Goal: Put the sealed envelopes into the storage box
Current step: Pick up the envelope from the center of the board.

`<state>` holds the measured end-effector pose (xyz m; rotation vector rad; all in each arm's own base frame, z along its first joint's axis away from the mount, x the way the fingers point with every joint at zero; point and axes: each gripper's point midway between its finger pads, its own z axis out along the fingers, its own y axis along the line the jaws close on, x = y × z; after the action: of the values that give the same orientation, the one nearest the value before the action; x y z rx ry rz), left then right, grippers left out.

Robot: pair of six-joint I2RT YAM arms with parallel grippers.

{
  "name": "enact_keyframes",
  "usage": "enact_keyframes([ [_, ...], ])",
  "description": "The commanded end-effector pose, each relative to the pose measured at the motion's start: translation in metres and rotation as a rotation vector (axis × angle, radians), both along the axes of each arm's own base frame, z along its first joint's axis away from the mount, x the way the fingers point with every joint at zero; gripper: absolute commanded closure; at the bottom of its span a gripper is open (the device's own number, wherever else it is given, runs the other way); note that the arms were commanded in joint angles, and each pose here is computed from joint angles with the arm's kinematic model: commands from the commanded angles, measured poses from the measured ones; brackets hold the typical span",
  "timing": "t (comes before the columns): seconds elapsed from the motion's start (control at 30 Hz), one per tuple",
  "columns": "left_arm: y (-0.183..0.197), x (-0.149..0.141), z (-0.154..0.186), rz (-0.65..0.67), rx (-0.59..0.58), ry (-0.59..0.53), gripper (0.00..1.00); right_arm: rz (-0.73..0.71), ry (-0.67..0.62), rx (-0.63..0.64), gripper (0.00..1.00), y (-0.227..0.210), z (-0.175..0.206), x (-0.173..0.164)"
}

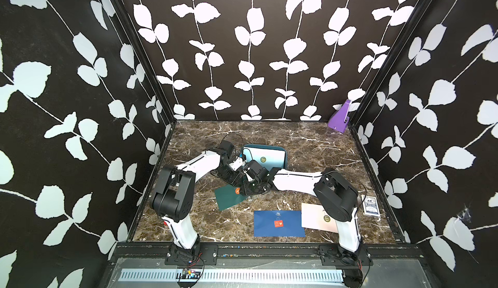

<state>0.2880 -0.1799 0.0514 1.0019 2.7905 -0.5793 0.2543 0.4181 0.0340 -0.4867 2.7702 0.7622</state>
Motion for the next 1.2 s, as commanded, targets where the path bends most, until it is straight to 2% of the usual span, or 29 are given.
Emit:
enact_keyframes([
  [0.0, 0.002, -0.001, -0.004, -0.018, -0.023, 0.0, 0.4, 0.039, 0.07, -0.052, 0.49, -0.008, -0.022, -0.015],
  [0.4, 0.018, 0.015, 0.006, 0.04, -0.086, -0.045, 0.39, 0.075, 0.087, -0.016, 0.51, 0.0, -0.021, -0.017],
  [0.53, 0.01, 0.011, 0.007, 0.033, -0.167, 0.007, 0.38, 0.083, 0.084, -0.017, 0.51, 0.001, -0.02, -0.017],
  [0.63, 0.006, 0.006, 0.002, 0.029, -0.195, 0.049, 0.33, 0.089, 0.081, -0.011, 0.51, 0.002, -0.019, -0.016],
  [0.87, 0.001, -0.003, -0.007, 0.024, -0.224, 0.123, 0.37, 0.086, 0.08, -0.014, 0.51, -0.001, -0.02, -0.013],
  [1.1, 0.003, -0.006, -0.012, 0.018, -0.213, 0.127, 0.38, 0.088, 0.08, -0.014, 0.52, -0.004, -0.019, -0.01],
  [1.17, 0.002, -0.007, -0.012, 0.015, -0.224, 0.136, 0.41, 0.089, 0.076, -0.015, 0.52, -0.005, -0.019, -0.009],
])
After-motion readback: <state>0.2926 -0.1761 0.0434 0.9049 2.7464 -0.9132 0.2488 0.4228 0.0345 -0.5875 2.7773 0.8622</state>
